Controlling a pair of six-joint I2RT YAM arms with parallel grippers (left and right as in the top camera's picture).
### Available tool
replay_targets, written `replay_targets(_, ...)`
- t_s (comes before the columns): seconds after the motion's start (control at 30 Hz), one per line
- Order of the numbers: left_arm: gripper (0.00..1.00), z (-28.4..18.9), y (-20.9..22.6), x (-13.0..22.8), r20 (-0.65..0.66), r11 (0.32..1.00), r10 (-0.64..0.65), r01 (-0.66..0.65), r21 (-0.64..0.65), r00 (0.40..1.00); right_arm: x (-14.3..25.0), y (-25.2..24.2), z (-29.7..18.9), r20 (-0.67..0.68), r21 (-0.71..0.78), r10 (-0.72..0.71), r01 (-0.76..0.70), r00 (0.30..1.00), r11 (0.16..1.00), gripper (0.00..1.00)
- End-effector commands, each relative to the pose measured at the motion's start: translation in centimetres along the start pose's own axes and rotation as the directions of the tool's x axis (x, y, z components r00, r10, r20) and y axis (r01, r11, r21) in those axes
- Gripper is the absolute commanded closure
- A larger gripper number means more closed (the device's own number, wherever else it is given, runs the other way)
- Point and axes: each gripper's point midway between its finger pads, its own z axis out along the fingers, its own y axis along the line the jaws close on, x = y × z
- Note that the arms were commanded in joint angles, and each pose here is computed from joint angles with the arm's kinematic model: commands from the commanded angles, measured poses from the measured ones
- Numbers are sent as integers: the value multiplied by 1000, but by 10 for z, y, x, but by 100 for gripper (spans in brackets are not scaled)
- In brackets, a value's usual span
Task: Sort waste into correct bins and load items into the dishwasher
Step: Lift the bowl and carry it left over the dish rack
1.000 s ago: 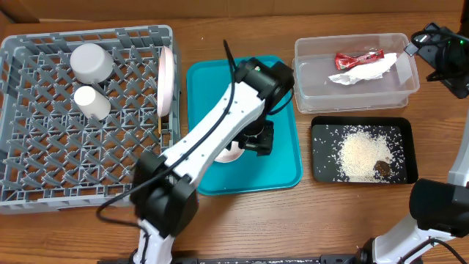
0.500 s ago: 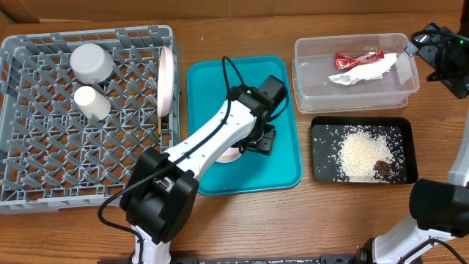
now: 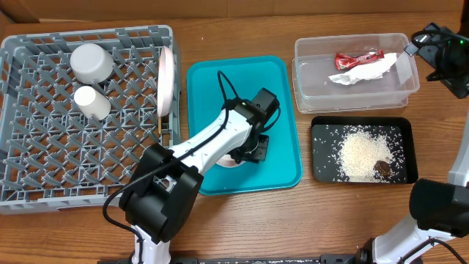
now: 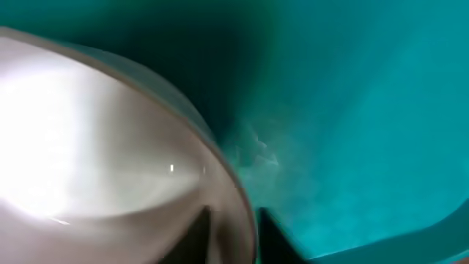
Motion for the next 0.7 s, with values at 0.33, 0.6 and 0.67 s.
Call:
replay_targets(0.33,96,-120,-40,-39,117,992,39,-53,118,992,-2,0,-8,20,-13,-1,1,1000,1000,0)
replay_targets(0.6,96,-285,16,-59,340,955,-96,-9,296,936,-2,0,-8,20,-13,-1,1,1000,1000,0)
replay_targets(0.67,96,-315,43,-59,389,933,-169,20,359,906,-2,0,-8,20,-13,-1,1,1000,1000,0)
